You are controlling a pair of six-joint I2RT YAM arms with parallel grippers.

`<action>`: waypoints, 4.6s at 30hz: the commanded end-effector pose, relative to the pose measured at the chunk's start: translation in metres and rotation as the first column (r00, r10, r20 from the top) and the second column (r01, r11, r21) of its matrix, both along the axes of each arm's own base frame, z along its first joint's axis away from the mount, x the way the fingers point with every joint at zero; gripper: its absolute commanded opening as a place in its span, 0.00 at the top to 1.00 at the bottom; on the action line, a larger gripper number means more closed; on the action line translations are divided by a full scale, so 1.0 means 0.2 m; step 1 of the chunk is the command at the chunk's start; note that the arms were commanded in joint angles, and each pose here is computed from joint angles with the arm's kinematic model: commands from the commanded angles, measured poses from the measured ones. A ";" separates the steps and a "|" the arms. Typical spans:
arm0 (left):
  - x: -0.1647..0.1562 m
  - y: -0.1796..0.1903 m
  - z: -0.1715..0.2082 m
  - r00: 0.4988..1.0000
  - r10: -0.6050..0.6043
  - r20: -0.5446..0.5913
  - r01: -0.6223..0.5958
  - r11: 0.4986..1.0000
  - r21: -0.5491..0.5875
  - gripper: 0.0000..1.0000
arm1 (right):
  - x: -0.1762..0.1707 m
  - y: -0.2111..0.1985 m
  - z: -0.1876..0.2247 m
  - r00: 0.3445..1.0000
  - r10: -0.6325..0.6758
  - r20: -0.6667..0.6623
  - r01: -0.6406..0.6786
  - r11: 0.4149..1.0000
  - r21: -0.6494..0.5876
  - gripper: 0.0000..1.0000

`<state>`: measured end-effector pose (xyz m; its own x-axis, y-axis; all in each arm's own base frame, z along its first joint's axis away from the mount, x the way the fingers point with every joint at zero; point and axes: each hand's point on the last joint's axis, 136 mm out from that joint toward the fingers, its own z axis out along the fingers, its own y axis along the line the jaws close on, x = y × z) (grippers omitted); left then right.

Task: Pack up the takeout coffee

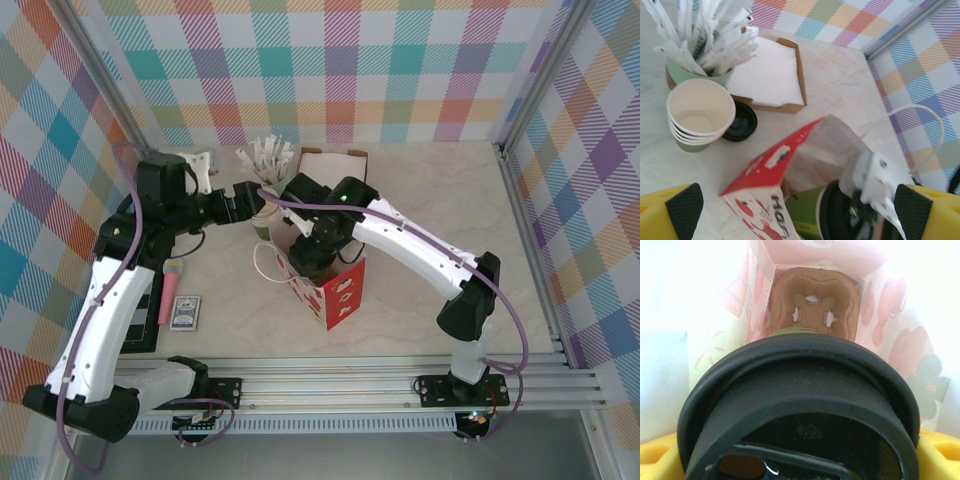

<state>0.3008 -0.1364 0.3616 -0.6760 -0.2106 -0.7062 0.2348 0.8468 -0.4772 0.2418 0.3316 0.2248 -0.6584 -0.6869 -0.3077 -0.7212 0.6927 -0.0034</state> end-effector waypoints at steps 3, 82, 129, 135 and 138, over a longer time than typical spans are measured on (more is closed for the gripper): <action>0.11 -0.05 -0.05 0.994 -0.111 0.006 0.109 0.987 0.117 0.01 | -0.03 -0.03 0.02 0.995 0.096 -0.012 -0.096 0.995 -0.001 0.41; 0.29 -0.30 -0.46 0.951 -0.232 -0.207 0.269 0.947 0.175 1.00 | -0.03 -0.25 -0.09 0.919 -0.391 -0.043 0.364 0.887 -0.282 0.42; 0.26 -0.31 -0.49 0.933 -0.275 -0.231 0.315 0.937 0.154 1.00 | 0.02 -0.14 -0.33 0.934 -0.335 -0.127 0.304 0.928 -0.215 0.42; 0.26 -0.32 -0.50 0.931 -0.280 -0.233 0.319 0.936 0.149 1.00 | 0.02 -0.15 -0.39 0.937 -0.322 -0.134 0.287 0.930 -0.230 0.42; 0.27 -0.32 -0.50 0.930 -0.284 -0.235 0.322 0.935 0.145 1.00 | 0.01 -0.16 -0.40 0.938 -0.319 -0.138 0.281 0.930 -0.238 0.42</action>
<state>0.3592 -0.1969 0.2576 -0.8248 0.1303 -0.5502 0.3780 0.8508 -0.3652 0.2450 0.3066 0.1450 -0.8833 -0.4661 -0.0509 -0.4633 0.8843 -0.0578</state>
